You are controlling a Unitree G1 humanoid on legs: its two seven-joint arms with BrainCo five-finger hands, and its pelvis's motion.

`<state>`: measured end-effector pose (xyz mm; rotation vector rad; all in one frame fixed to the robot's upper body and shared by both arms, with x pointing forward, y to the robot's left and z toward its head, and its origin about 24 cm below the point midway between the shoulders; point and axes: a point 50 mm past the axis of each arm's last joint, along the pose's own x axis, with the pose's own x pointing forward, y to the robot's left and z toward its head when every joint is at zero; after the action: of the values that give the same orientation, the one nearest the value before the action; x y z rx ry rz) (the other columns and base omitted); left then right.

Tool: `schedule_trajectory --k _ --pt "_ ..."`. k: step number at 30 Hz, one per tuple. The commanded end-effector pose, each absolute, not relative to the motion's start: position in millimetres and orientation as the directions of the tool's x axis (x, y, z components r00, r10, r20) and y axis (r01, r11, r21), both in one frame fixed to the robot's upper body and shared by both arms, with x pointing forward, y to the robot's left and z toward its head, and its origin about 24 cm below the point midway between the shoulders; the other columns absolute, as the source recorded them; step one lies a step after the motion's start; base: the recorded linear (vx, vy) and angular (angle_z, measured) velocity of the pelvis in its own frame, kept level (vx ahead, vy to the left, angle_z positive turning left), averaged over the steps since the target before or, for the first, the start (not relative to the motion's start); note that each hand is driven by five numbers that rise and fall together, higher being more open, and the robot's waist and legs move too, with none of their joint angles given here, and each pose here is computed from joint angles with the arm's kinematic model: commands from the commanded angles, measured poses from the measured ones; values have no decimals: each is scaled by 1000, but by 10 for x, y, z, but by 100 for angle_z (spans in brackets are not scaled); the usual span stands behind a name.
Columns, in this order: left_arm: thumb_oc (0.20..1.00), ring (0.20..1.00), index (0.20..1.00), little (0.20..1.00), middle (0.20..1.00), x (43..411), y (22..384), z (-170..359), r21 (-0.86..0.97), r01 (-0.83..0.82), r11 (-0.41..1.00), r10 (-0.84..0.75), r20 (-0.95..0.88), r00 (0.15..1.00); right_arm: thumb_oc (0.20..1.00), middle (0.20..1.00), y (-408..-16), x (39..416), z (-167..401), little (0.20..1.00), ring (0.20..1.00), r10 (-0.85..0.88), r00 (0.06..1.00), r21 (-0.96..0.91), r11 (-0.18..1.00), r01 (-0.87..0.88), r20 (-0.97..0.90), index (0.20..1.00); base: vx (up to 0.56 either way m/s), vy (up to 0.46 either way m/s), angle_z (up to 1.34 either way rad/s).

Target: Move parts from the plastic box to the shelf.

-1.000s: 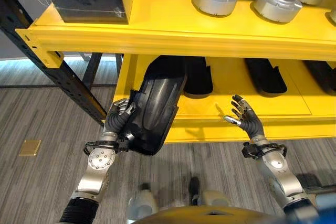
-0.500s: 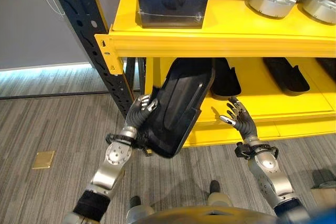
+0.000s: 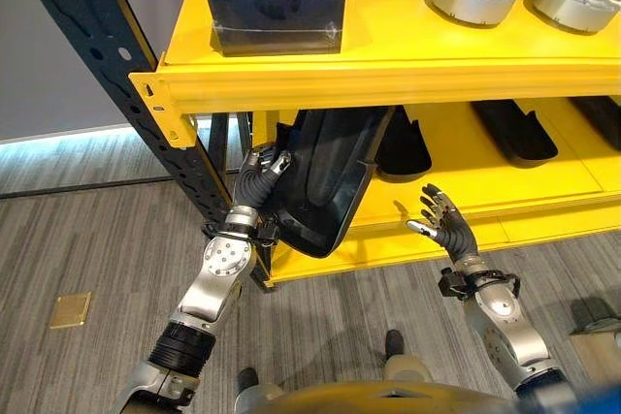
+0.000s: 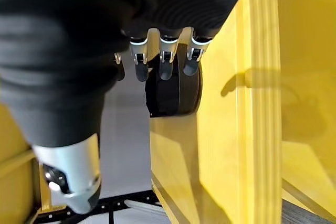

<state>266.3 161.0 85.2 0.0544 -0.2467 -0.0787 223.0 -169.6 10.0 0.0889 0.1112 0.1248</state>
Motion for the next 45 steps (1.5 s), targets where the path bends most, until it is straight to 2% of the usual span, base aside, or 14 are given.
schedule_trajectory --k 1,11,14,26,35,45 --pt "200 200 200 200 200 2769 1375 1581 -36 166 985 -118 558 822 1000 1000 -1676 2266 379 1000 1000 154 988 99 983 -156 35 1000 -18 -42 -6" --pt "200 200 200 200 200 2951 1256 1791 -108 130 986 -37 609 792 1000 1000 -1667 2264 414 1000 1000 166 985 81 982 -170 51 1000 -35 -35 -3" --pt "200 200 200 200 200 3147 1132 2019 -150 82 985 34 644 764 1000 1000 -1610 2318 489 1000 1000 192 978 78 977 -198 85 1000 -129 -26 -2" --pt "200 200 200 200 200 3444 1103 2506 -284 -66 957 248 677 693 1000 1000 -1582 2380 587 1000 1000 226 966 60 970 -235 129 1000 -113 -19 -6" --pt "200 200 200 200 200 3528 1387 2849 -386 -188 903 417 681 601 1000 1000 -1606 2381 619 1000 1000 236 961 54 968 -246 144 1000 -67 -53 -3" --pt "200 200 200 200 200 3397 1702 3055 -468 -259 845 534 707 464 1000 1000 -1622 2351 613 1000 1000 239 960 77 965 -252 148 1000 -15 -45 8"
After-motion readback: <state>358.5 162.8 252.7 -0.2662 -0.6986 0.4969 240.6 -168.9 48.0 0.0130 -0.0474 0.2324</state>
